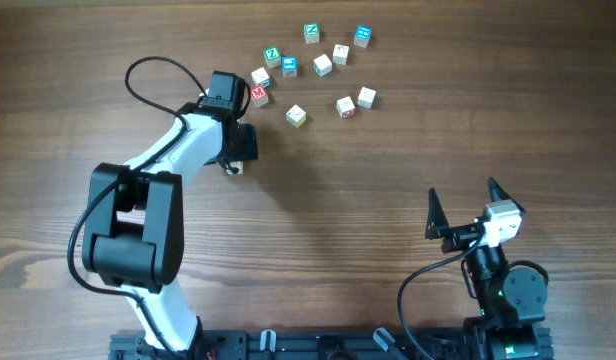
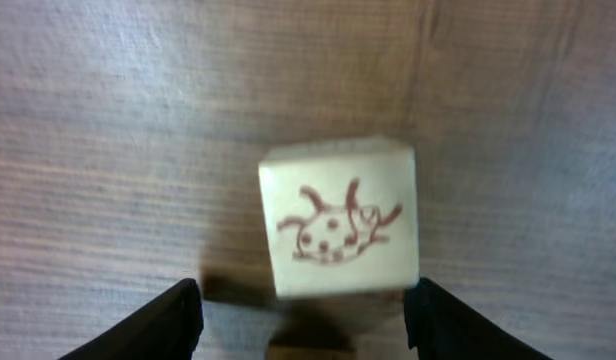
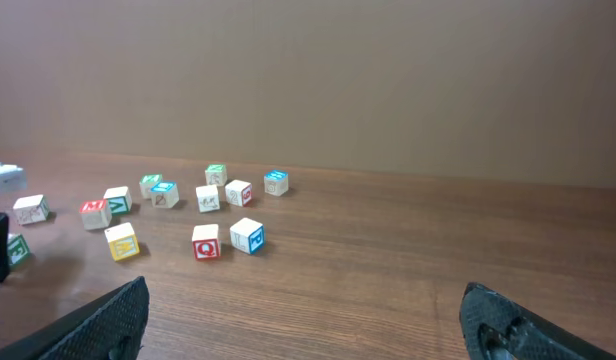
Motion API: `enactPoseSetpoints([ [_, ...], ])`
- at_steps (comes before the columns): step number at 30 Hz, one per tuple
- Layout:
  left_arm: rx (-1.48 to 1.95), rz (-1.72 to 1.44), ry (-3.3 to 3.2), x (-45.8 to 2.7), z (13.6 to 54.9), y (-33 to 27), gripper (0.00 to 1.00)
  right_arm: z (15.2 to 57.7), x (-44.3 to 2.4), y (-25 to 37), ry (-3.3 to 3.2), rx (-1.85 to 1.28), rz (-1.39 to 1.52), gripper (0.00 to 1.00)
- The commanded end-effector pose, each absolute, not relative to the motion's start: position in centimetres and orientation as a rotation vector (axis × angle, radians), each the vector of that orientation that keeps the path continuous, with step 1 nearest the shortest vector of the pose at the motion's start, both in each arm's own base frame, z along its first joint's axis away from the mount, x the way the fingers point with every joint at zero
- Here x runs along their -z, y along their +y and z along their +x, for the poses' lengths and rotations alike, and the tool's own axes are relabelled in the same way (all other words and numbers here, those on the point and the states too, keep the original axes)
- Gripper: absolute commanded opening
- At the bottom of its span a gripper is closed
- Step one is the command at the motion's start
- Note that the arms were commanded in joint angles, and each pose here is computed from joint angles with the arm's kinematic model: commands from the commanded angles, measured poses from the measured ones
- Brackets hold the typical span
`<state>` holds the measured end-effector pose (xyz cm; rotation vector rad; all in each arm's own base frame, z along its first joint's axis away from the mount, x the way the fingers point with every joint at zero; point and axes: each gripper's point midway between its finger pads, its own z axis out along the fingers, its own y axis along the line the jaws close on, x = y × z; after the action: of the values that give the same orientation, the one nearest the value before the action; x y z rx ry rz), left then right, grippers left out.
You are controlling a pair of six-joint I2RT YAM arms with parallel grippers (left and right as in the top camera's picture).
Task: Form a tower
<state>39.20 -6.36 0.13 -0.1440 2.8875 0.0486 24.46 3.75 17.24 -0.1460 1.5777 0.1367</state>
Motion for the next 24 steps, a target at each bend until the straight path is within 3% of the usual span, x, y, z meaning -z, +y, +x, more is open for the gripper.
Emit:
enactPoseSetpoints([
  [1,0.047,-0.118,2.956,0.5,37.7,-7.6,0.66,24.4,-17.4,3.9,1.569,-0.135,-0.166,1.0],
  [9,0.031,-0.118,3.01,0.7,36.4,-7.4,0.57,24.4,-17.4,3.9,1.569,-0.136,-0.167,1.0],
  [15,0.032,-0.118,3.01,0.7,36.4,-7.4,0.57,24.4,-17.4,3.9,1.569,-0.135,-0.166,1.0],
  [22,0.03,-0.076,3.011,0.7,36.4,-7.4,0.45,24.4,-17.4,3.9,1.569,-0.136,-0.166,1.0],
  [24,0.029,-0.072,3.01,0.7,36.4,-7.4,0.34,24.4,-17.4,3.9,1.569,-0.135,-0.166,1.0],
])
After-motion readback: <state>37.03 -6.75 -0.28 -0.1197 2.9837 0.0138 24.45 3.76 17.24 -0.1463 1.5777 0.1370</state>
